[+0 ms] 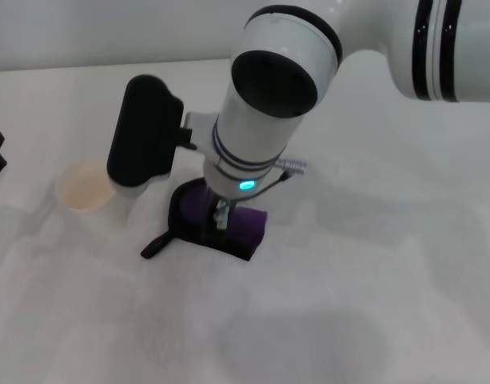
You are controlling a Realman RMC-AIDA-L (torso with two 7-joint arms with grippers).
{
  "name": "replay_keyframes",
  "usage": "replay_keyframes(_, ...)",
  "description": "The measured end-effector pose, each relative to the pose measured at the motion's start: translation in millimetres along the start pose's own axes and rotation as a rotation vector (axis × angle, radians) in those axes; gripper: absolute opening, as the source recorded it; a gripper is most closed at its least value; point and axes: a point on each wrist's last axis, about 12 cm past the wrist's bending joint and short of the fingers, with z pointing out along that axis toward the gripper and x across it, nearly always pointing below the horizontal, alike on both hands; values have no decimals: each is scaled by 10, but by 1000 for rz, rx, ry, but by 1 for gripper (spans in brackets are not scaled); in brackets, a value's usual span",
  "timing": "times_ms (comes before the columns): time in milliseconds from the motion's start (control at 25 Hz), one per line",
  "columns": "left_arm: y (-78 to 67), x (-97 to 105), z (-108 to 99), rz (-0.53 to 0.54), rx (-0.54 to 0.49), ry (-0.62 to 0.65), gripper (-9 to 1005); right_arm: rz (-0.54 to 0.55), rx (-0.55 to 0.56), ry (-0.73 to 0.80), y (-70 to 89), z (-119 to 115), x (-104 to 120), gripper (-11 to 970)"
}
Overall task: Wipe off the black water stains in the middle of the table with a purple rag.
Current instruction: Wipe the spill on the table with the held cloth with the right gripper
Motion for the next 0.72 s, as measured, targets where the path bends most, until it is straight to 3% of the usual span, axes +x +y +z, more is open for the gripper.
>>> replay_keyframes(440,0,-4,1,0,0,-3,884,-64,-234,-42,410,-61,-59,75)
replay_keyframes(720,-2,-7,-5,2,1,-6,884,-86,-341,-54,548,-102,-60,75)
